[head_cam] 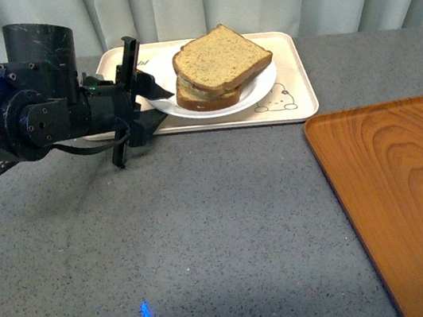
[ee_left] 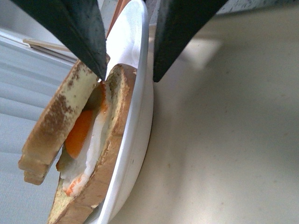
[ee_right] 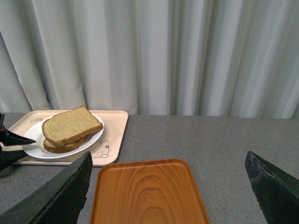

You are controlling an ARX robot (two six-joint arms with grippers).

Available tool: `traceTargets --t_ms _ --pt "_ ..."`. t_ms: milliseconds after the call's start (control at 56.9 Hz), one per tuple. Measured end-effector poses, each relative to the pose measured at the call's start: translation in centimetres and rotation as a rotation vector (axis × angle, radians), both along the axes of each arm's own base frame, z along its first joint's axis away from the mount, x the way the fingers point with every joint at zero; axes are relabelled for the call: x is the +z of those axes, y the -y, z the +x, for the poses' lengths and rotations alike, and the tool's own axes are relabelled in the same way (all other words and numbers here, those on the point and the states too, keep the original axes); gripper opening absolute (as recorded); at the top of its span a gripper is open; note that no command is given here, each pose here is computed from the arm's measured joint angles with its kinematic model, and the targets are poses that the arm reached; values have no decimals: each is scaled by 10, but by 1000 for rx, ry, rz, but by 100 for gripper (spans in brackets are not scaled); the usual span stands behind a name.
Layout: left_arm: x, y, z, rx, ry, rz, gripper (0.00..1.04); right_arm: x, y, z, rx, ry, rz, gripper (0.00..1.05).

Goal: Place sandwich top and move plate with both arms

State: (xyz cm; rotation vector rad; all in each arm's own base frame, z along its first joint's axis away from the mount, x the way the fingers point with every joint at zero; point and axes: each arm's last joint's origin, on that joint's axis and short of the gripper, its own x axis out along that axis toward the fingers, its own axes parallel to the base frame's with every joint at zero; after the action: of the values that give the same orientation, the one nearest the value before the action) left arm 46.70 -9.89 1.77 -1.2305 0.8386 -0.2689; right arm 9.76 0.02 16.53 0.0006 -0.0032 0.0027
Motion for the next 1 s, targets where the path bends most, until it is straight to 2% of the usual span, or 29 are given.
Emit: traceTargets --t_ms 193,299,421,457,544,615,667,702,773,878,1001 --pt "12 -9 -21 29 -3 54 61 0 0 0 0 0 0 96" --pt "31 -17 -39 76 0 187 77 0 0 0 0 0 0 96" --pt "63 -27 -69 103 84 317 99 0 0 0 0 0 0 96" --pt "70 -29 -79 110 115 351 100 0 0 0 0 0 0 96" --pt "86 -38 -113 118 195 522 98 0 0 0 0 0 0 96" --pt "86 -46 -144 115 198 636 98 0 0 0 0 0 0 96" --pt "80 -50 -157 149 302 763 91 0 0 0 0 0 0 96" --pt "76 -55 -169 183 374 850 82 0 0 0 0 0 0 96" --pt "74 -61 -183 198 456 953 72 0 0 0 0 0 0 96" --pt "93 -70 -206 235 666 1091 52 0 0 0 0 0 0 96" --pt "112 -78 -229 272 796 1162 30 0 0 0 0 0 0 96"
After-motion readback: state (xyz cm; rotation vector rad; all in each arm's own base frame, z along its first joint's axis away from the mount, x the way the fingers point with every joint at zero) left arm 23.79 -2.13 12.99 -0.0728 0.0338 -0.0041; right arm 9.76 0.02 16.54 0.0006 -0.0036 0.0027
